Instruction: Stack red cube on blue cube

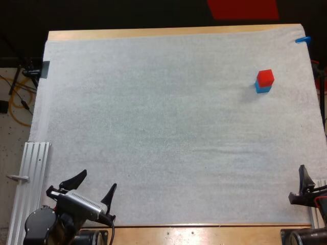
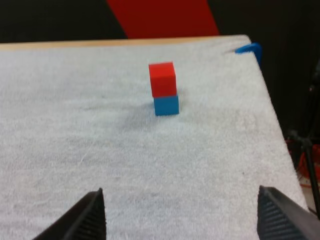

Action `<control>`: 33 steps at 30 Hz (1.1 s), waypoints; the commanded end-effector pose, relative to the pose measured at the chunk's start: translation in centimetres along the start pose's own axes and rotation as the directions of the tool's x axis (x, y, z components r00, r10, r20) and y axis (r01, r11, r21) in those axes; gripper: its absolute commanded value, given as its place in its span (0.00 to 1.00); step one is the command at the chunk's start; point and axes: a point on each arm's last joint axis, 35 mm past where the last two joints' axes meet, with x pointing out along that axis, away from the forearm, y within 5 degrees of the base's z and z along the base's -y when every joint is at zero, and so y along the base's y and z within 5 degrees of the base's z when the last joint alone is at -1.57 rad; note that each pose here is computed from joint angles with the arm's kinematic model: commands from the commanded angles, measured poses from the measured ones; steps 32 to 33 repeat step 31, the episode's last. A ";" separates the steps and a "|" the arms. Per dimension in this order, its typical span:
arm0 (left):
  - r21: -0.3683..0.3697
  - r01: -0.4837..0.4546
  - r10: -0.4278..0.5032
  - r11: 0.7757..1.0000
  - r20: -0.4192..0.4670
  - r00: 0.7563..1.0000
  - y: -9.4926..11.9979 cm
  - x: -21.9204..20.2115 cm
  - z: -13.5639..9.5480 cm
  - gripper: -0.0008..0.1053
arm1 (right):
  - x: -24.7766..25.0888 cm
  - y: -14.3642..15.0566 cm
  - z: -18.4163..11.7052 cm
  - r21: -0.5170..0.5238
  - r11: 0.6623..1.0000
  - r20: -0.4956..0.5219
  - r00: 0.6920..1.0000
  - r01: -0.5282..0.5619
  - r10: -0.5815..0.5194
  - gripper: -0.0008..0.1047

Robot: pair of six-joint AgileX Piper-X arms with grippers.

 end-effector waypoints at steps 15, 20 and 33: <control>0.000 -0.003 0.003 1.000 0.018 1.000 0.1 0.2 0.4 0.71 | 0.5 0.1 0.0 -0.010 1.000 -0.003 1.000 -0.020 0.020 0.60; 0.000 -0.003 0.003 1.000 0.018 1.000 0.1 0.2 0.4 0.71 | 0.5 0.1 0.0 -0.010 1.000 -0.003 1.000 -0.020 0.020 0.60; 0.002 -0.027 0.027 1.000 0.025 0.999 0.2 0.3 0.4 0.71 | 0.5 0.1 0.0 -0.010 1.000 -0.003 1.000 -0.020 0.020 0.60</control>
